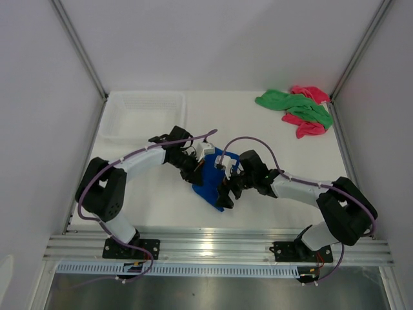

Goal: Roll the towels
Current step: Roll the towel

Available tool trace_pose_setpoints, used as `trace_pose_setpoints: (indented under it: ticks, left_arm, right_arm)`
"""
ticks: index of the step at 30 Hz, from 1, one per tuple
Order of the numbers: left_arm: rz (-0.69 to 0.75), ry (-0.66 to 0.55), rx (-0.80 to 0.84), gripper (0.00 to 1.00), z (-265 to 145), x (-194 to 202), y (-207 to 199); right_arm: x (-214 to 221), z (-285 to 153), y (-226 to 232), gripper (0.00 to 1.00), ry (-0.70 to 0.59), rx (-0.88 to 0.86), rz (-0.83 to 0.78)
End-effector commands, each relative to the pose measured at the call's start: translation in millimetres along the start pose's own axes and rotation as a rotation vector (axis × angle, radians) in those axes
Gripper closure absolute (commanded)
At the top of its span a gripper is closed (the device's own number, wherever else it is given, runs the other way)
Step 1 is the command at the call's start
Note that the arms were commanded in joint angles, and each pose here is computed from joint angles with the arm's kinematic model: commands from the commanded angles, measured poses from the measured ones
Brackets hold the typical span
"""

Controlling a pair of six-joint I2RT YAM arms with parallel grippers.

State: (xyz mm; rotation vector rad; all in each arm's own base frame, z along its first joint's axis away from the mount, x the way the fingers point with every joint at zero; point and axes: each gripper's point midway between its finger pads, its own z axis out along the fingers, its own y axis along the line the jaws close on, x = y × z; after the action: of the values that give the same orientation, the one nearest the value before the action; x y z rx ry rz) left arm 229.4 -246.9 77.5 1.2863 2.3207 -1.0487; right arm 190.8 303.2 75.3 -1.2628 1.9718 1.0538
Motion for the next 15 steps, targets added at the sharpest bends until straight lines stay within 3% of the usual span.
trace_pose_setpoints:
  ticks: [1, 7, 10, 15]
  left_arm:
    - [-0.016, -0.055, 0.042, 0.99, -0.6, -17.1, -4.6]
    - [-0.030, -0.064, 0.050, 0.99, 0.5, -18.9, -3.5]
    - [-0.042, -0.061, 0.050, 0.99, 0.8, -17.3, -1.2]
    - [-0.056, -0.064, 0.046, 0.99, -1.2, -15.9, 1.7]
  right_arm:
    - [-11.5, 7.6, -11.8, 0.01, -0.015, 0.025, 0.011]
    - [-3.5, 13.0, -21.2, 0.02, 0.014, 0.050, 0.045]
    - [0.7, 16.2, -19.0, 0.08, 0.020, 0.035, 0.061]
    - [5.8, 18.0, -22.0, 0.39, 0.051, 0.023, 0.084]
